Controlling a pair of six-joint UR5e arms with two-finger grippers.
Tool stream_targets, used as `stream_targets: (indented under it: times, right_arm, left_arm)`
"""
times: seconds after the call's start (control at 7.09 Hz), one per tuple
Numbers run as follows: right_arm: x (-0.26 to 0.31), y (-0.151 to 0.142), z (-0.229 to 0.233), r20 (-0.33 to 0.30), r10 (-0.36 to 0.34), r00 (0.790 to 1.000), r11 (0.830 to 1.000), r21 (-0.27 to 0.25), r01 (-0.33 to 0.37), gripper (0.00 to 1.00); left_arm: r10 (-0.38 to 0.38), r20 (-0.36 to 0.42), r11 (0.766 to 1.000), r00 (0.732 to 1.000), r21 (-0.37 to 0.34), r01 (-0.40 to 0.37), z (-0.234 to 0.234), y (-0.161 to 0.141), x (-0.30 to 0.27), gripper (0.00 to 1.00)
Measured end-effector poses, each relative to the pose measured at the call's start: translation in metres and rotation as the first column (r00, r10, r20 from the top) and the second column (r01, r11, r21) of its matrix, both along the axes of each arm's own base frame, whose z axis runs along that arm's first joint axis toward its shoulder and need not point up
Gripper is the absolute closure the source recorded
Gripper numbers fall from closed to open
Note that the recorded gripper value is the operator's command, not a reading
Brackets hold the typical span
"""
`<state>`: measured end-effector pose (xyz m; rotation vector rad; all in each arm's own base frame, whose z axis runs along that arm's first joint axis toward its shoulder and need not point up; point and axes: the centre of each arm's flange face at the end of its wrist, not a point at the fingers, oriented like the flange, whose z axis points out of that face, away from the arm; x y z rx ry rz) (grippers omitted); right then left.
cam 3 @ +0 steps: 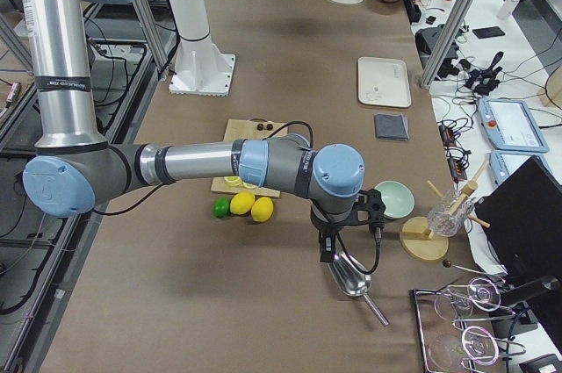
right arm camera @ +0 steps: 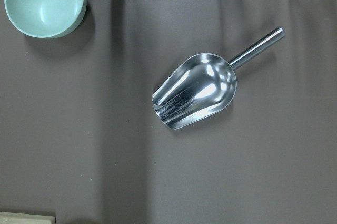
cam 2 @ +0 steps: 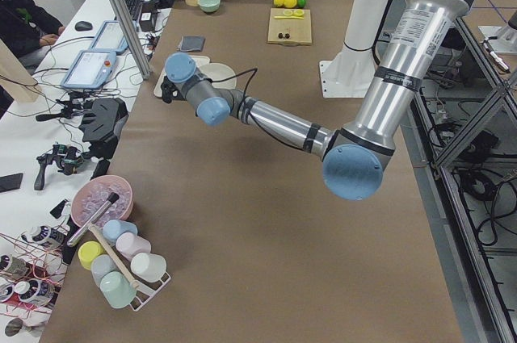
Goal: Place red cherry on plate
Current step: 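Slide the white plate with the left gripper to the table center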
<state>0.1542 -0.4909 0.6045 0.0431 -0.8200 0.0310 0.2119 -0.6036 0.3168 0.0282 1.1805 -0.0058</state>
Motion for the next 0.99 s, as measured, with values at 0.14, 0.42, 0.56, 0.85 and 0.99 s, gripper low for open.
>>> stream_targets:
  times: [0.14,0.42,0.56,0.85,0.99]
  right_arm:
    - [0.0,0.0,0.0,-0.001,0.001,1.0,1.0,-0.006,-0.001,0.0]
    - [0.001,0.0,-0.001,-0.004,0.002,1.0,1.0,-0.007,-0.002,0.0]
    - [0.001,0.0,-0.001,-0.004,0.002,1.0,1.0,-0.008,-0.002,0.0]
    - [0.001,0.0,-0.001,-0.003,0.002,1.0,1.0,-0.009,-0.002,0.0]
    - [0.001,0.001,-0.001,-0.003,0.003,1.0,1.0,-0.009,-0.003,0.0]
  left_arm:
    - [-0.014,0.08,1.0,0.997,0.003,0.014,-0.052,0.012,0.043,1.0]
    - [-0.022,0.2,1.0,0.98,0.011,0.02,-0.129,0.058,0.127,1.0]
    - [-0.018,0.21,1.0,0.978,-0.007,0.02,-0.145,0.078,0.154,1.0]
    - [-0.006,0.233,1.0,0.973,-0.01,0.008,-0.151,0.115,0.208,1.0]
    - [-0.003,0.237,1.0,0.971,-0.008,0.005,-0.147,0.132,0.236,1.0]
